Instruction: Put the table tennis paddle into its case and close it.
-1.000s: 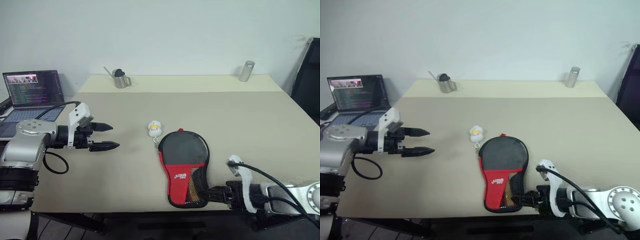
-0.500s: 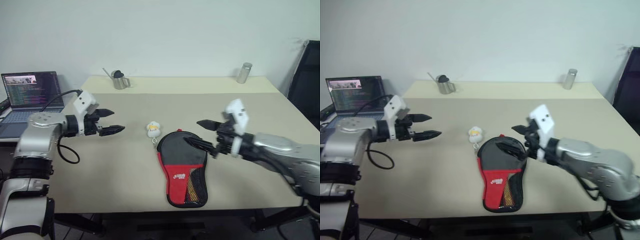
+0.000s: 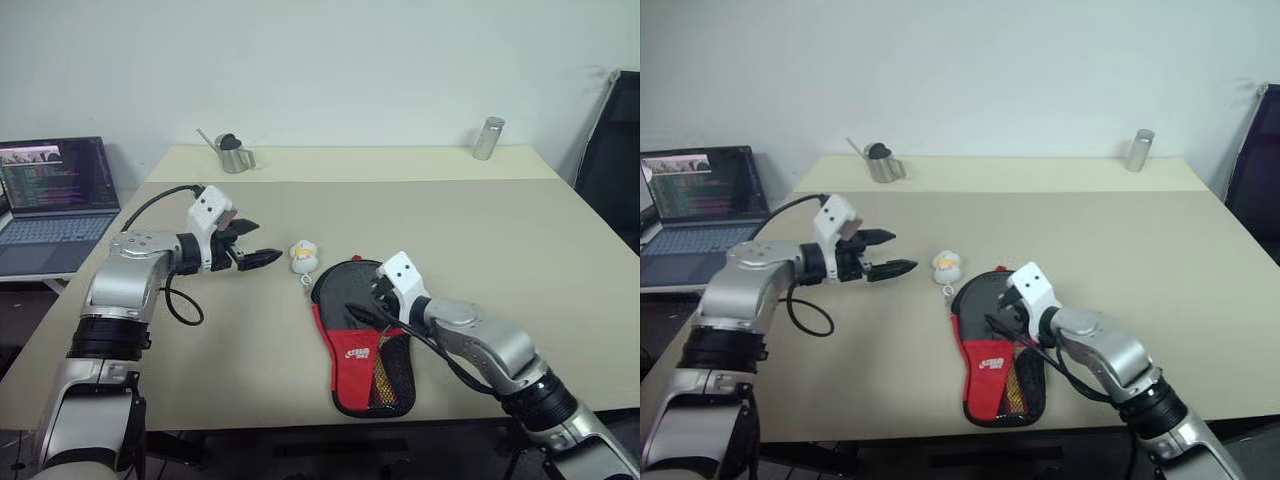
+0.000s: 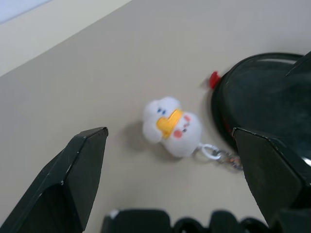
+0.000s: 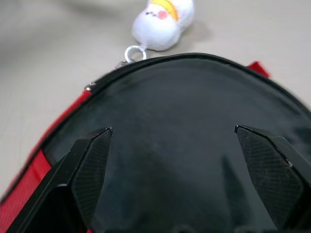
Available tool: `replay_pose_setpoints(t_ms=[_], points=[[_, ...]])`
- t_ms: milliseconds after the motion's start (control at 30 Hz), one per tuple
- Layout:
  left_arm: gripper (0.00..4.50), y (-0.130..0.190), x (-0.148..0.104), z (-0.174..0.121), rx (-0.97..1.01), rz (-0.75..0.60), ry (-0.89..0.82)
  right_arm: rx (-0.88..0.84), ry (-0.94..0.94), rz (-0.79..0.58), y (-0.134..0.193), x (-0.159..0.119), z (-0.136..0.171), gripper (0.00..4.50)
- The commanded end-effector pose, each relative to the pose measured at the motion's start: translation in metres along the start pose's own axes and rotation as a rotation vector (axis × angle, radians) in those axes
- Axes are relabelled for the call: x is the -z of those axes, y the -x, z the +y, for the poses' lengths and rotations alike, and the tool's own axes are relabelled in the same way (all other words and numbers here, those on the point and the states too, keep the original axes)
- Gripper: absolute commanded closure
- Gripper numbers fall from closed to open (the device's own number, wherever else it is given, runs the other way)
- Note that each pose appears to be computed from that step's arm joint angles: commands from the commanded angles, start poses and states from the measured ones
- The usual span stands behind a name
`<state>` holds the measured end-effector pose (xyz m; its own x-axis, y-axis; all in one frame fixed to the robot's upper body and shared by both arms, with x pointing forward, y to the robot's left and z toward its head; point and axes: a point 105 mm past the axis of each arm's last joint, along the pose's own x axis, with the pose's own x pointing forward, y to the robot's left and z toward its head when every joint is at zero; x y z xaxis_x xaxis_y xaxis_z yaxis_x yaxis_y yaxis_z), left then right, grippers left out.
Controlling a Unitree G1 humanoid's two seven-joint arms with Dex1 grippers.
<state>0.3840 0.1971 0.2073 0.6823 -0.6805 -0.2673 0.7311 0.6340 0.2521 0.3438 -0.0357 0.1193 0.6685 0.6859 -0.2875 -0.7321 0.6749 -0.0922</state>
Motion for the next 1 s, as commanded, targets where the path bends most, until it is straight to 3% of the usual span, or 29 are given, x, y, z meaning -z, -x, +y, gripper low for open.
replay_pose_setpoints(t_ms=[33, 233, 567, 1000], points=[[0.00, 0.001, -0.018, 0.001, -0.014, -0.043, -0.035, 0.024, 0.002, -0.071, -0.005, -0.012, -0.006, 0.05], [0.00, -0.006, -0.020, -0.001, -0.011, -0.042, -0.019, 0.003, -0.003, -0.071, -0.007, -0.012, -0.005, 0.05], [0.00, -0.043, -0.004, 0.002, -0.113, 0.057, 0.072, 0.035, 0.027, 0.065, -0.016, 0.021, -0.008, 0.05], [0.00, -0.100, 0.041, -0.007, -0.266, 0.243, 0.187, -0.007, 0.042, 0.075, -0.020, 0.026, 0.006, 0.05]])
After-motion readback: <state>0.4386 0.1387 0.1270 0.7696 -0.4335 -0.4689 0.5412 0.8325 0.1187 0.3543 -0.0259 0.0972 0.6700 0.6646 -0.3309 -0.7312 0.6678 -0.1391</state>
